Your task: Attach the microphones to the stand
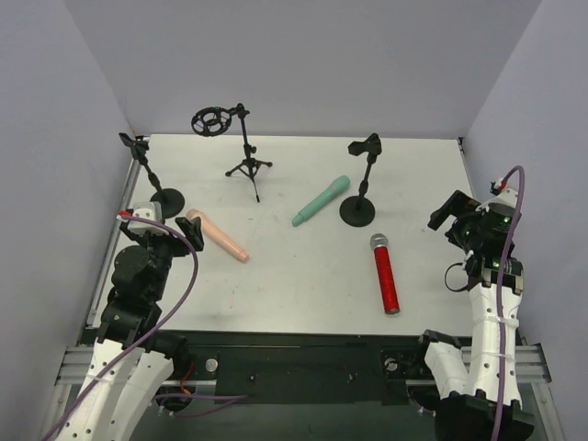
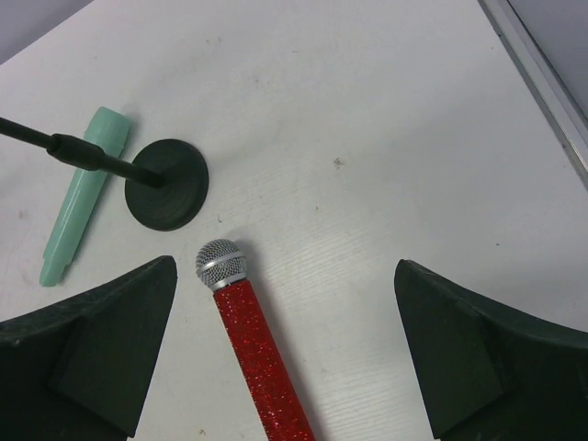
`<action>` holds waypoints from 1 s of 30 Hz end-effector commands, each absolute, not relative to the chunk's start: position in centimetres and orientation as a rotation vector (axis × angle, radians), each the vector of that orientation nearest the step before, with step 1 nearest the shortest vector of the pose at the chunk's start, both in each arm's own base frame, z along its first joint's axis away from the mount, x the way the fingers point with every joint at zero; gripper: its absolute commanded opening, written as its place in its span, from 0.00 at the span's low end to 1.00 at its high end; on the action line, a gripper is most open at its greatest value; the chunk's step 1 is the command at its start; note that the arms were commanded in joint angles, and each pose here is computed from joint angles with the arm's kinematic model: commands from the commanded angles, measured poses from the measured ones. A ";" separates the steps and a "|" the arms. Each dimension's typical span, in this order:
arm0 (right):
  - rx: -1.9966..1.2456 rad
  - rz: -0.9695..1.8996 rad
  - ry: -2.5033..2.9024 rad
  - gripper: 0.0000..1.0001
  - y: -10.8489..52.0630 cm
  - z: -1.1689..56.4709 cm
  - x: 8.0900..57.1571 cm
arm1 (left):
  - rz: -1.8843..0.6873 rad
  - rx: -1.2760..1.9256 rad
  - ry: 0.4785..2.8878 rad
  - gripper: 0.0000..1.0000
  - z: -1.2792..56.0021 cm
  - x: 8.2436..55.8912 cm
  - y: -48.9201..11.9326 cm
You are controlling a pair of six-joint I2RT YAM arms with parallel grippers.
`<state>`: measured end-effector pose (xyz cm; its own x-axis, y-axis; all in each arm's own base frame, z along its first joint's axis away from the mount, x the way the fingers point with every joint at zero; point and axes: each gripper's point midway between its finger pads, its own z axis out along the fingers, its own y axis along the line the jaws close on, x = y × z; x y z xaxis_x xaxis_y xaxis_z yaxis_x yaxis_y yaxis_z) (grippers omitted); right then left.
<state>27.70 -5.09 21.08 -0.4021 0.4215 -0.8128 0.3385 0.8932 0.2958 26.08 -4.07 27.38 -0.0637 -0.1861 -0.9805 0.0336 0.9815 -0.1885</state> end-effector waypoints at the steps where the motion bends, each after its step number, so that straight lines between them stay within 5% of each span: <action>1: 0.562 0.132 1.964 1.00 -5.0 21.8 28.2 | -0.224 -0.109 1.577 0.97 29.3 26.0 -4.6; 7: 0.394 0.157 1.973 1.00 -3.9 20.7 28.5 | -0.249 -0.101 1.632 0.97 28.0 26.9 -5.5; 12: -0.164 0.294 2.002 1.00 1.5 19.3 27.3 | -0.284 -0.098 1.664 0.97 27.3 27.3 -6.2; 30: -0.749 0.391 2.047 0.97 6.5 18.6 29.5 | -0.342 -0.006 1.747 0.97 25.8 28.0 -8.1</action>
<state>27.07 5.31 15.45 -0.5352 -0.2991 -0.7900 -0.5354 0.8435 0.0434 27.93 -7.10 22.83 -0.2641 -0.1806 -0.9474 0.1154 0.9694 -0.2169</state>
